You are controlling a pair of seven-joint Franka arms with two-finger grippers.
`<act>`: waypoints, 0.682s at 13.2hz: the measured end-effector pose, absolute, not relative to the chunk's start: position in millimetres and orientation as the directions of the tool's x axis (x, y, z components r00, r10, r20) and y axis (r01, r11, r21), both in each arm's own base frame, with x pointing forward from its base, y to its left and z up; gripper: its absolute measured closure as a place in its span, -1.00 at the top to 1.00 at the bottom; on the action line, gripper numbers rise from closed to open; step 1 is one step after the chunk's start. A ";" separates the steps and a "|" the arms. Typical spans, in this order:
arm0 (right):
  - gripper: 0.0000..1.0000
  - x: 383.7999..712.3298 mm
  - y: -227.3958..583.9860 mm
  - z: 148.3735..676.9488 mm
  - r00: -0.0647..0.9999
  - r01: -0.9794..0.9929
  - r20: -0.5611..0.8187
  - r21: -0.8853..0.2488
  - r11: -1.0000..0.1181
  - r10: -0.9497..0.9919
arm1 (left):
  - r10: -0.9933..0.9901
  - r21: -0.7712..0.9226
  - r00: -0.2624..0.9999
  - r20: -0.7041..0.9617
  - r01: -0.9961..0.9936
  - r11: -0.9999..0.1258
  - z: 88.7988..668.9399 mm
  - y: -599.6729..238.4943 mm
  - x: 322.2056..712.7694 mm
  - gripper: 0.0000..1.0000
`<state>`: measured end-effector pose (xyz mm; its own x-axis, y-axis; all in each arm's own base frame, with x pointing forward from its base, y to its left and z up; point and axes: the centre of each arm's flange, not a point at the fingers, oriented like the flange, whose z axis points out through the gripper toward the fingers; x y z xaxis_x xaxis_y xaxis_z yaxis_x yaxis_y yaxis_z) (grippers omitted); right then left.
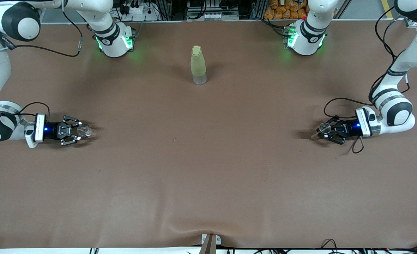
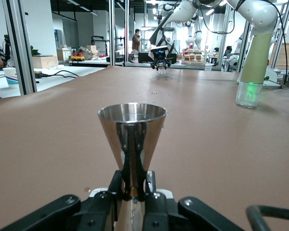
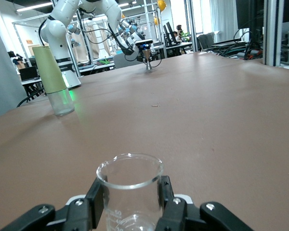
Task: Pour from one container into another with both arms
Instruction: 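Lower the beaker and jigger onto the table with both grippers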
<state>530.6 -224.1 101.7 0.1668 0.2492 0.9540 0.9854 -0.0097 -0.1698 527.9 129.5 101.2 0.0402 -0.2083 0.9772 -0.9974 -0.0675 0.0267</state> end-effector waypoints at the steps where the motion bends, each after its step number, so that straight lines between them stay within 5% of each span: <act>1: 0.00 529.5 -232.8 100.5 0.167 0.986 0.955 -0.167 -0.021 0.246 | -0.204 0.026 0.040 0.978 -0.997 -0.069 97.5 130.0 526.2 -0.56; 9: 0.06 517.4 -246.2 76.4 0.195 0.981 0.961 -0.192 -0.031 0.195 | -0.199 0.039 0.054 0.979 -0.996 -0.079 88.4 134.7 521.2 -0.56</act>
<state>517.4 -246.2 76.4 0.1946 0.1951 0.9613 0.9809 -0.0315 -0.1922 521.2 134.7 88.4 0.0545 -0.1988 0.9785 -0.9961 -0.0794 0.0393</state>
